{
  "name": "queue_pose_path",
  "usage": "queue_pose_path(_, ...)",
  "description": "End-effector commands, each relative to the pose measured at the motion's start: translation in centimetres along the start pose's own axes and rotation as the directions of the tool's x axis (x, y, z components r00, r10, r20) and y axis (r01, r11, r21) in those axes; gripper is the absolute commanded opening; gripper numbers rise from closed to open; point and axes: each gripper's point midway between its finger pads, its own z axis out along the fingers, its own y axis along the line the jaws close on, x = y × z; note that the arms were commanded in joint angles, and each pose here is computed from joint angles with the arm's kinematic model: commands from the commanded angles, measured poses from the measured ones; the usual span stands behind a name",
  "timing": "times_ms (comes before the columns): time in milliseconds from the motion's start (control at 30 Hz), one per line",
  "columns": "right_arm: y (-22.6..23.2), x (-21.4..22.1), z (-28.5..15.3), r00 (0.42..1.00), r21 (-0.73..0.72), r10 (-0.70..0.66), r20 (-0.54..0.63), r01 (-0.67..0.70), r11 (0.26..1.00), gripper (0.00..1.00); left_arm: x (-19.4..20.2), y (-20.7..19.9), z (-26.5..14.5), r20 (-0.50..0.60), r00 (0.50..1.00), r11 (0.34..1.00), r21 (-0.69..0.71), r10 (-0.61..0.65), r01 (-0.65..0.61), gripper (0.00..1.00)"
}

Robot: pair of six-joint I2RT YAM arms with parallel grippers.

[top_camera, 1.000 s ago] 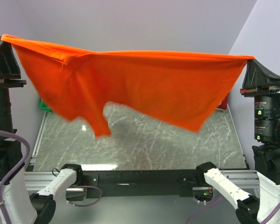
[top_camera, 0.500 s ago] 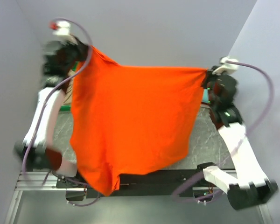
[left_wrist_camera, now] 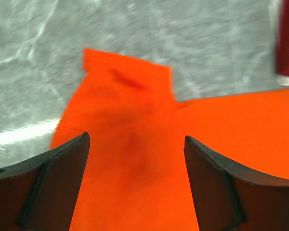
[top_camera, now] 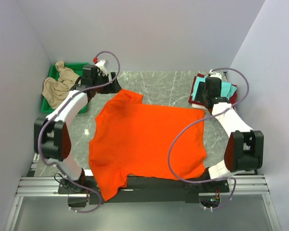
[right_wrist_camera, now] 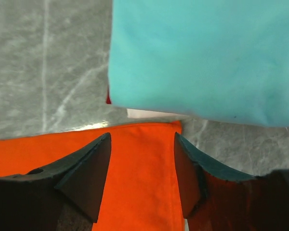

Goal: Fold and stack the t-shirts
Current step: Flatten the tshirt out

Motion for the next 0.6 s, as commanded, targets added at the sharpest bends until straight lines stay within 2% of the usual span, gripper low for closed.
queue_pose_path(0,1.4,-5.3,-3.9,0.988,-0.067,0.081,0.130,-0.072,0.995,0.62,0.1,-2.2,-2.5,0.022,0.999,0.998,0.040,-0.042,0.041,0.85)
queue_pose_path(100,2.4,-3.3,-5.0,0.993,-0.110,0.101,0.062,-0.094,0.989,0.62,4.2,-0.8,-2.5,-0.074,0.986,0.989,-0.032,-0.147,0.145,0.86)
queue_pose_path(267,5.3,2.4,-5.8,0.987,-0.206,0.119,-0.105,-0.139,0.969,0.62,10.0,0.7,-1.7,-0.198,0.955,0.974,-0.091,-0.222,0.207,0.87)
queue_pose_path(400,7.9,6.2,-6.4,0.960,-0.280,0.168,-0.223,-0.228,0.933,0.62,13.0,1.6,-1.0,-0.263,0.928,0.963,-0.129,-0.262,0.235,0.87)
queue_pose_path(567,9.8,11.2,-6.0,0.924,-0.290,0.157,-0.349,-0.266,0.919,0.62,15.8,3.0,0.4,-0.322,0.900,0.952,-0.184,-0.293,0.245,0.88)
